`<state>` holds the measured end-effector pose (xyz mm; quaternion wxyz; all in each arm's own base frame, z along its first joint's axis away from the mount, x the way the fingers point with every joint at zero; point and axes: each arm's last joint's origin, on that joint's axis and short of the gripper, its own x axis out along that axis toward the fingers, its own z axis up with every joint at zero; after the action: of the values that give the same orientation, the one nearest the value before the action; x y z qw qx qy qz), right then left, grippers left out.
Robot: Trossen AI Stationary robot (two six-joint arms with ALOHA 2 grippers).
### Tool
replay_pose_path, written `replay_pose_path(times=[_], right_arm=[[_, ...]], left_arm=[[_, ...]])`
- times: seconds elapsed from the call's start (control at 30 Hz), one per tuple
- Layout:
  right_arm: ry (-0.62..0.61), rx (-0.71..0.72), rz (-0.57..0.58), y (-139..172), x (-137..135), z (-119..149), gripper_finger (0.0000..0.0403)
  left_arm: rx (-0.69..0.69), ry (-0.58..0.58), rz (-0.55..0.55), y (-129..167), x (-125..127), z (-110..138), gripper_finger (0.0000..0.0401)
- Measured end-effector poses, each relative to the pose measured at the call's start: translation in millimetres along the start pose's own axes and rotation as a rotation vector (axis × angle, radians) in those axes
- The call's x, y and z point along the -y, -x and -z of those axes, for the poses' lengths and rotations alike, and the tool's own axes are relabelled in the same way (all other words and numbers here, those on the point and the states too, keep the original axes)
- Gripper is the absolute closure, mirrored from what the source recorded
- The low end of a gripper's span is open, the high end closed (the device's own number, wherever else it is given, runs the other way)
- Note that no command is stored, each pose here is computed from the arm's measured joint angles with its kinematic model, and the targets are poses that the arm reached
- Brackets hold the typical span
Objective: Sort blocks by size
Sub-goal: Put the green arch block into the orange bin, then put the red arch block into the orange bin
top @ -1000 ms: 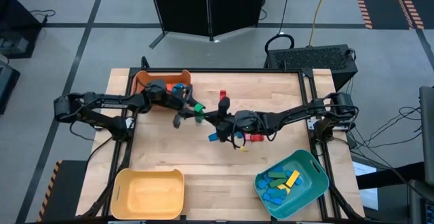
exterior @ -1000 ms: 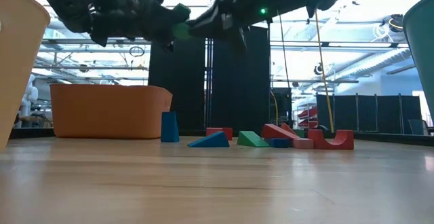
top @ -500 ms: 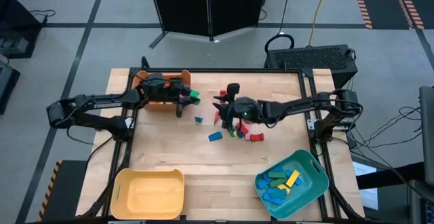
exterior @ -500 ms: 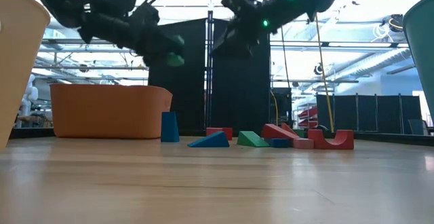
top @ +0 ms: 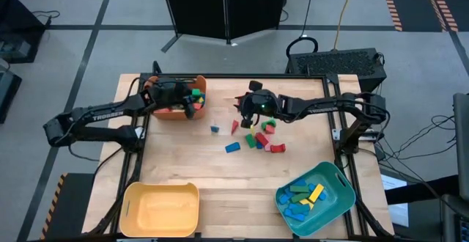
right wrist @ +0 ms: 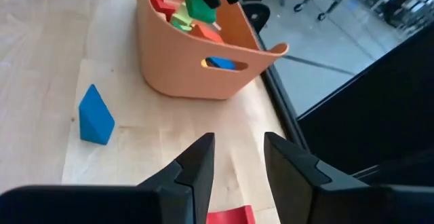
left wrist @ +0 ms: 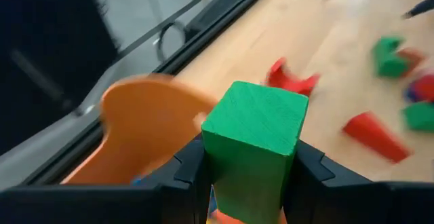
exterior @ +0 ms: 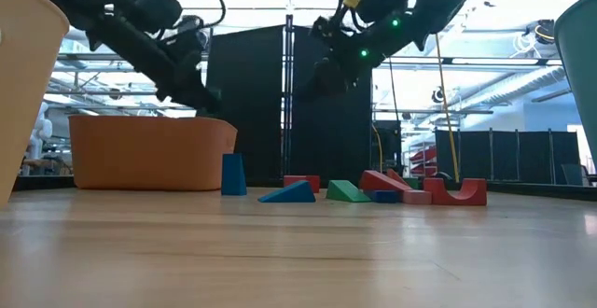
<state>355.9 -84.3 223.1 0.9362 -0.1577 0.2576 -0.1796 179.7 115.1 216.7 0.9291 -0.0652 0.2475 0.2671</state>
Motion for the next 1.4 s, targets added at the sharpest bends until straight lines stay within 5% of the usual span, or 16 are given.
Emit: replay_pose_path(times=[0.3,0.5,0.93,1.4], right_arm=[[-0.038,-0.071,0.001,-22,5,22,0.0287],[-0.077,-0.124,-0.098,-40,6,45,0.0287],[-0.104,-0.153,-0.115,-42,4,50,0.0287],[-0.100,-0.267,-0.120,-63,2,83,0.0287]], left_arm=[[-0.082,0.028,-0.052,0,-8,8,0.0277],[-0.137,0.038,-0.081,1,-12,13,0.0274],[-0.135,0.059,-0.137,1,-13,13,0.0183],[-0.069,0.053,-0.121,2,-13,7,0.0177]])
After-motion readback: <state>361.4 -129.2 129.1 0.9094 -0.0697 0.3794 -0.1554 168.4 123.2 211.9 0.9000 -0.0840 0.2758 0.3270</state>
